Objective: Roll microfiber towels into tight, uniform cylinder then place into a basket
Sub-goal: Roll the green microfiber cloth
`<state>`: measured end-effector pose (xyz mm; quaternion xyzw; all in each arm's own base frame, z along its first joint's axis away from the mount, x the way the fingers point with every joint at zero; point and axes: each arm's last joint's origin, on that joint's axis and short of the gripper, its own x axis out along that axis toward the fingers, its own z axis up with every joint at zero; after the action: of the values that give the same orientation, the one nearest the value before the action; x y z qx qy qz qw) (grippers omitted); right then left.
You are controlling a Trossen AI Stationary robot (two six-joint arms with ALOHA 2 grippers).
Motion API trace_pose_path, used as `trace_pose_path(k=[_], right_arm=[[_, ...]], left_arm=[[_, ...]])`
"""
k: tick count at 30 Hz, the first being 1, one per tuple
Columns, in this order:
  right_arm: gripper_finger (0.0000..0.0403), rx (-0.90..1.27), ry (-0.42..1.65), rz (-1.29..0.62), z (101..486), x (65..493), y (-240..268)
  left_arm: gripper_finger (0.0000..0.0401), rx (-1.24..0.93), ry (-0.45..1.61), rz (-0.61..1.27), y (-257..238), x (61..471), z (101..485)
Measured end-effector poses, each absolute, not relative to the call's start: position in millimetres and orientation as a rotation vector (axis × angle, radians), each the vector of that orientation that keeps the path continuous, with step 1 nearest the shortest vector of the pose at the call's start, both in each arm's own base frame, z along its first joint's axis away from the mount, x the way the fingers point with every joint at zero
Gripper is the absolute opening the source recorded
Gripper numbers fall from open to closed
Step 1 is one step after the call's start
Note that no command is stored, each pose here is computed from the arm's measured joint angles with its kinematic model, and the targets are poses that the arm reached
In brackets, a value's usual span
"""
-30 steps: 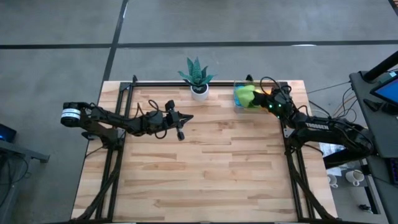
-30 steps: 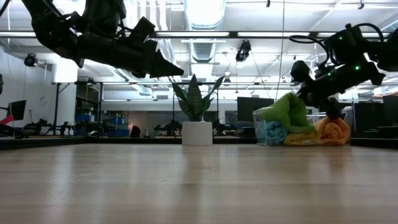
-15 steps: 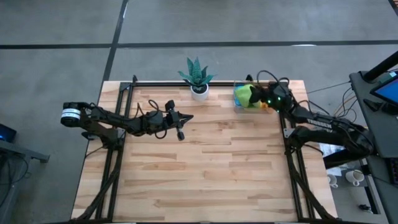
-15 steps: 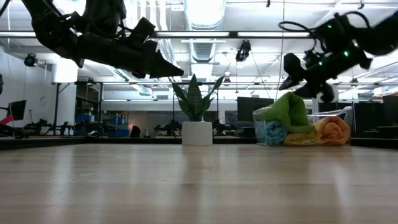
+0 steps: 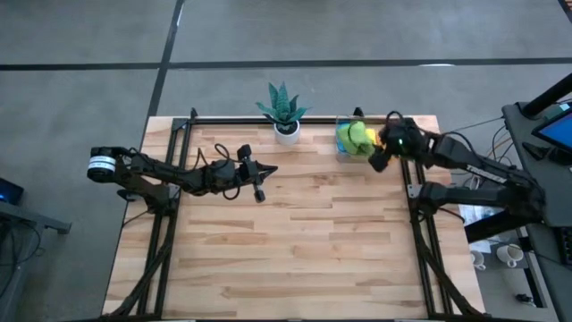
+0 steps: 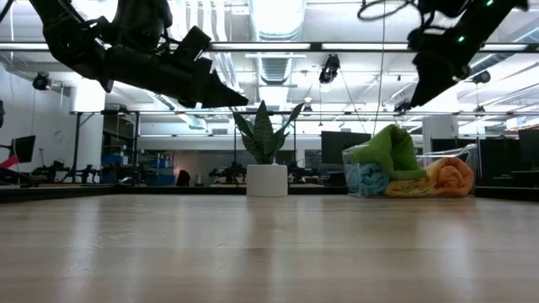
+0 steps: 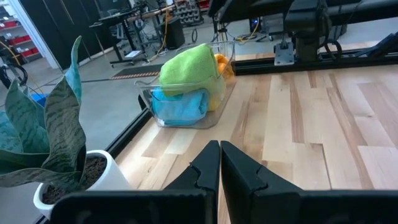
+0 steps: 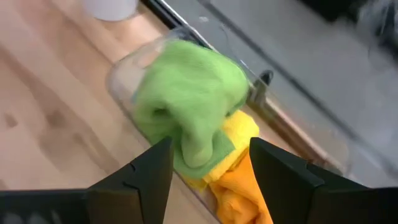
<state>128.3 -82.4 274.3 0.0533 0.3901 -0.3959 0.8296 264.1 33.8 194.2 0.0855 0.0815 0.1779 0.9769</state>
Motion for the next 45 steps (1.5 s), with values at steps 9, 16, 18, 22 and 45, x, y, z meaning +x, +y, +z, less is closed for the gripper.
trace_pose_path(k=[9, 16, 18, 22, 45], right_arm=[[0.0206, -0.26, 0.903, -0.824, 250.8, 148.1, -53.8], [0.0206, -0.39, 1.007, -0.799, 228.8, 176.0, -62.1], [0.0206, -0.447, 1.038, -0.814, 222.2, 184.7, -66.6], [0.0206, -0.553, 1.124, -0.885, 210.7, 197.5, -76.3], [0.001, -0.669, 0.878, -1.018, 292.2, 223.2, -71.6]], left_arm=[[0.0, 0.172, 0.162, 0.359, 33.8, 264.1, 194.5], [0.0, 0.172, 0.163, 0.358, 33.6, 264.2, 194.4], [0.0, 0.172, 0.162, 0.358, 33.6, 264.2, 194.5], [0.0, 0.172, 0.162, 0.358, 33.6, 264.2, 194.5], [0.0, 0.18, 0.147, 0.354, 33.6, 262.5, 198.8]])
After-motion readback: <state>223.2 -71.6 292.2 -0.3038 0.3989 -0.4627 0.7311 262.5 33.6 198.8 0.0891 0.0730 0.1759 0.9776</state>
